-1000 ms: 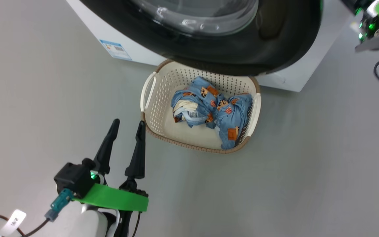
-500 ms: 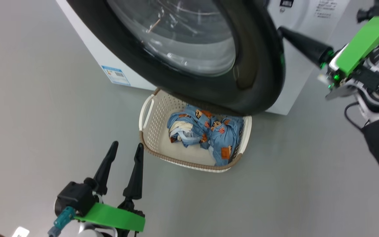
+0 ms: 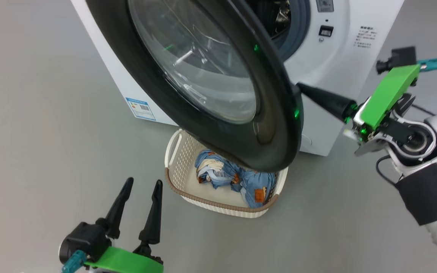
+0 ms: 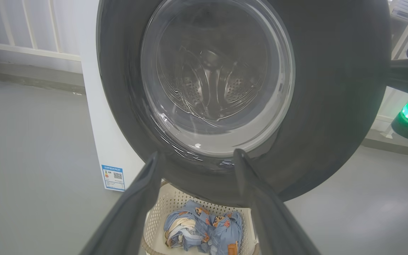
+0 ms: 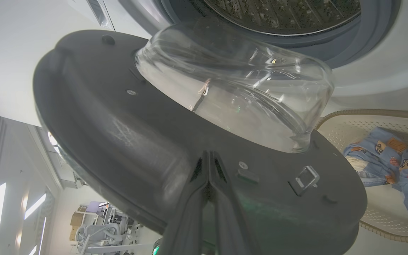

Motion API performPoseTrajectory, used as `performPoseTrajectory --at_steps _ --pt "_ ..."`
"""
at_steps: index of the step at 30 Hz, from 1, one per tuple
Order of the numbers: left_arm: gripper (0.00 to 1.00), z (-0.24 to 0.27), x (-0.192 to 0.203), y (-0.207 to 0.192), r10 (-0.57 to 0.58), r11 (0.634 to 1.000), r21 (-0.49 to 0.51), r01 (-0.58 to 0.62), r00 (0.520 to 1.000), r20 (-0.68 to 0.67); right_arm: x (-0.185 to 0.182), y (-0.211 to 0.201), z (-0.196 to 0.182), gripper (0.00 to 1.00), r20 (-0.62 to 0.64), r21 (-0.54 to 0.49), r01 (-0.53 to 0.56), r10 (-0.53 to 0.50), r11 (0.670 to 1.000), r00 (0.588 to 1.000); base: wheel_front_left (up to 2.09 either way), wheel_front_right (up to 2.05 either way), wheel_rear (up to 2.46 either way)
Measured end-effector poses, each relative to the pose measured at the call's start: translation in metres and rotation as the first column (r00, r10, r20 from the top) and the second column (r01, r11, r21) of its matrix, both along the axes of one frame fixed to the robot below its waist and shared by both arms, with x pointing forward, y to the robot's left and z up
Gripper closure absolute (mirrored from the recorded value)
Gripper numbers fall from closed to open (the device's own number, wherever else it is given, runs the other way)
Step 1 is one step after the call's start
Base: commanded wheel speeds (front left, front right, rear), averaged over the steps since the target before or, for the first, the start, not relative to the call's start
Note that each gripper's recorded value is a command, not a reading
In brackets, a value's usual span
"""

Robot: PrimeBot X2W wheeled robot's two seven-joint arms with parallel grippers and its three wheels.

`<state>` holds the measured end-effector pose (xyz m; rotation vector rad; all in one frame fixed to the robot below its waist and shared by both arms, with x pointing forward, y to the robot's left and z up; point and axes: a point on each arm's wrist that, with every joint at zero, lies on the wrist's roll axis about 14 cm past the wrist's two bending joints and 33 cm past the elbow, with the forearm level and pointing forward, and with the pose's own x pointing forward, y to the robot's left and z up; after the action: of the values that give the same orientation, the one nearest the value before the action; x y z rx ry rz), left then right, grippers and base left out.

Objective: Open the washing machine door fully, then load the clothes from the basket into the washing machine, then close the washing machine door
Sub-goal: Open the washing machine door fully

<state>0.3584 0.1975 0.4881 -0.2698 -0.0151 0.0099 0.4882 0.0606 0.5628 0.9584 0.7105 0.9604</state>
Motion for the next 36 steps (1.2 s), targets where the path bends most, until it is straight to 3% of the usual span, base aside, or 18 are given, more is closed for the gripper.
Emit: performPoseTrajectory --at_steps 21,36 --pt "0.00 0.012 -0.041 0.020 0.076 0.997 0.008 -0.077 0.996 0.041 -0.083 0.058 -0.006 1.00 -0.070 0.063 -0.162 0.166 0.985 0.984 0.00 0.00 0.00" --pt "0.00 0.011 -0.056 0.027 0.108 0.994 0.017 -0.109 0.993 0.041 -0.116 0.089 -0.005 1.00 -0.094 0.101 -0.241 0.251 0.965 0.964 0.00 0.00 0.00"
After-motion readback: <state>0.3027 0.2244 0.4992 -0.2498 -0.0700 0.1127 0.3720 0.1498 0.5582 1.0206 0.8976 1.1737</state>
